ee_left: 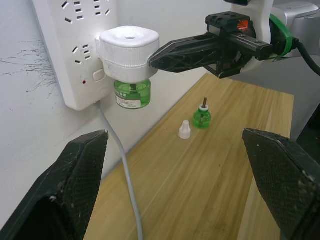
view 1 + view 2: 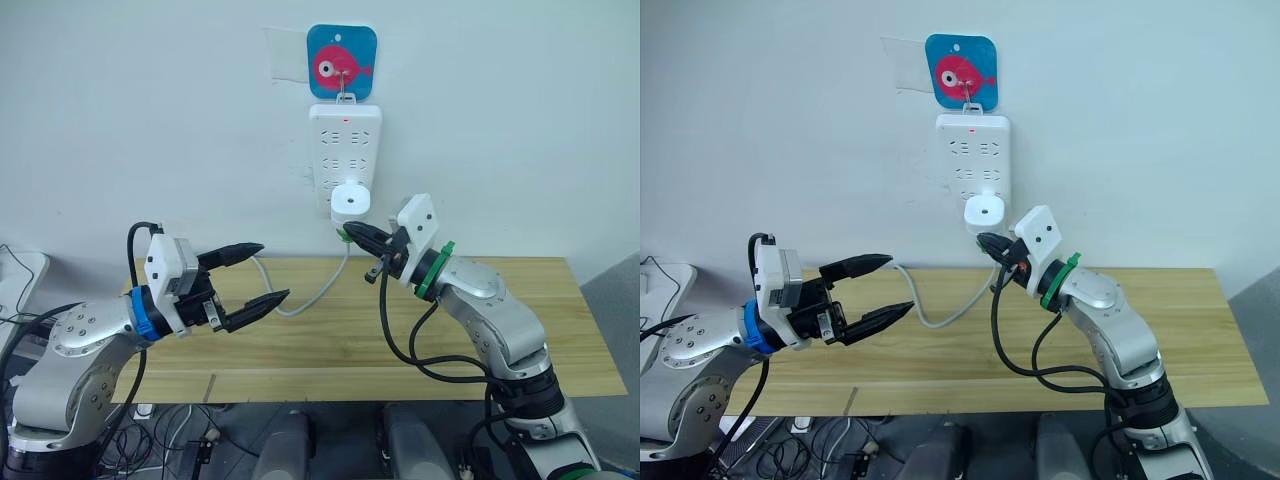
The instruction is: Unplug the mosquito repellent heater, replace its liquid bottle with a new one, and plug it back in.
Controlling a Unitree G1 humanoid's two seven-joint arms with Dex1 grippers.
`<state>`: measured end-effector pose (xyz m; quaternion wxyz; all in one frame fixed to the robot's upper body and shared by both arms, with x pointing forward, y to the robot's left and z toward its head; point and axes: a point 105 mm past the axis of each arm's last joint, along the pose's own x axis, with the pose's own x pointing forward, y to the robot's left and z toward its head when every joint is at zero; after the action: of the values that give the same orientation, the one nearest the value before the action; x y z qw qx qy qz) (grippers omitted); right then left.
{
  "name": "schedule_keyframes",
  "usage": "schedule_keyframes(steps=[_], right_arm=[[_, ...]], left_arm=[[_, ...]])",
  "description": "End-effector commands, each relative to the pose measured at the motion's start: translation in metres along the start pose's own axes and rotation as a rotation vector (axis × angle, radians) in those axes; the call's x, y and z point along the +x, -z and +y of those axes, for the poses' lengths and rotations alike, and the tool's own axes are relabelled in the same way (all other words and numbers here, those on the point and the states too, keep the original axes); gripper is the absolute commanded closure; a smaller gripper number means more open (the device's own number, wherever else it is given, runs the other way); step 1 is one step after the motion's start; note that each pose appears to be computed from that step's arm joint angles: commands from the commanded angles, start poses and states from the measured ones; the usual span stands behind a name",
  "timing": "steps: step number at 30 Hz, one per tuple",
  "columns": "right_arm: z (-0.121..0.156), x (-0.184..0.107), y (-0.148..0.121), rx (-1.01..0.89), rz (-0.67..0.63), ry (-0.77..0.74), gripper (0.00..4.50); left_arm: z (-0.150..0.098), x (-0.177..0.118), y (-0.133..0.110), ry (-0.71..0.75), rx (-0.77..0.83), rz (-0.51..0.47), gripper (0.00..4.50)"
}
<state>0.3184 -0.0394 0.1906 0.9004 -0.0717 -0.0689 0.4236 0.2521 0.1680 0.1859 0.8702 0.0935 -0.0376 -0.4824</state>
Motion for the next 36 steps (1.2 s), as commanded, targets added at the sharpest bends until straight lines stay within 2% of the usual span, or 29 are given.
schedule_keyframes(steps=[1,7,36], right_arm=[[-0.033,-0.011,-0.014,-0.052,-0.038,0.162,4.48],[-0.019,-0.013,-0.013,-0.043,-0.037,0.084,4.48],[-0.016,-0.016,-0.015,-0.033,-0.049,0.083,4.48]], left_arm=[[0.000,0.000,-0.006,0.001,0.033,-0.014,0.00],[-0.001,-0.001,-0.006,-0.002,0.033,-0.013,0.00],[-0.002,0.000,-0.006,0.004,0.030,-0.010,0.00]])
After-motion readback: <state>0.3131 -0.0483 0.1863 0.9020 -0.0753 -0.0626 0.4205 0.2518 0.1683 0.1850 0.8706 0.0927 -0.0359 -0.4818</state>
